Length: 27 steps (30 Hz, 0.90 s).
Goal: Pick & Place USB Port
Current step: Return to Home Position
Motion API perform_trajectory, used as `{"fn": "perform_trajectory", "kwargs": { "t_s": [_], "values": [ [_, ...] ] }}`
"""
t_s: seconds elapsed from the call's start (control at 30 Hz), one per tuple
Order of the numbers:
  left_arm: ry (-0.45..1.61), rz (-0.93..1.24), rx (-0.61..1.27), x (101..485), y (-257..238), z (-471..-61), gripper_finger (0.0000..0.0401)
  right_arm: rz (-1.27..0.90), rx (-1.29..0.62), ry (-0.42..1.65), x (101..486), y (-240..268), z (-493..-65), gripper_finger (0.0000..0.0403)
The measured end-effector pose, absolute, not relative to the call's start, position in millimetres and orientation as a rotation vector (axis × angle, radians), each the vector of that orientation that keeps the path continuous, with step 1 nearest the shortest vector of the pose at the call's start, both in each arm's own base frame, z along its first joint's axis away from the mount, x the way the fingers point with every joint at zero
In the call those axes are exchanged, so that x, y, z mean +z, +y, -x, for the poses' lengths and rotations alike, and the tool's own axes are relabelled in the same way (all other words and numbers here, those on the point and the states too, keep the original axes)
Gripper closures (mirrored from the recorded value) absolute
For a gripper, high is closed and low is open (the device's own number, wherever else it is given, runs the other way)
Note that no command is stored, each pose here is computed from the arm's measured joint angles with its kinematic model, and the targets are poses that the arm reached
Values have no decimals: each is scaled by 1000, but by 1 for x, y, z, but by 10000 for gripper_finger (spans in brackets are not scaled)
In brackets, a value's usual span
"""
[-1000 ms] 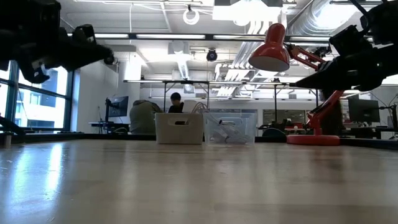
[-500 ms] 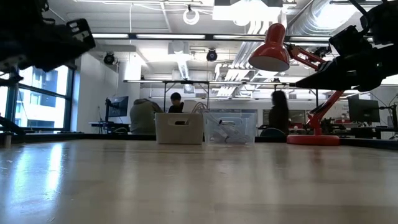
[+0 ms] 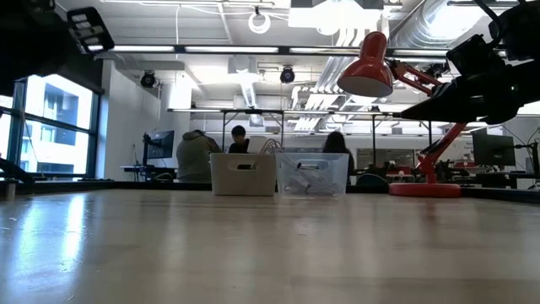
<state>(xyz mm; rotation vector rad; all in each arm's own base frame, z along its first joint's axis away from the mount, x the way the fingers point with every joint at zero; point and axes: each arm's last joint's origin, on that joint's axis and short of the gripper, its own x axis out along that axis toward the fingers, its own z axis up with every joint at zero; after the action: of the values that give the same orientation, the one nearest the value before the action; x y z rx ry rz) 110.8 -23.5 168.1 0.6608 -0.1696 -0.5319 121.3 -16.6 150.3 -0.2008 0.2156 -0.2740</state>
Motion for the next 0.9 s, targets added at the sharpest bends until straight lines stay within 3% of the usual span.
{"fn": "perform_trajectory", "kwargs": {
  "t_s": [0.5,0.9],
  "values": [
    [-297,-554,-560,179,-23,-91,401,201,-274,216,150,-17,-121,396],
    [-41,-543,-136,173,-11,-95,401,201,-273,217,150,-17,-121,395]
  ]
}}
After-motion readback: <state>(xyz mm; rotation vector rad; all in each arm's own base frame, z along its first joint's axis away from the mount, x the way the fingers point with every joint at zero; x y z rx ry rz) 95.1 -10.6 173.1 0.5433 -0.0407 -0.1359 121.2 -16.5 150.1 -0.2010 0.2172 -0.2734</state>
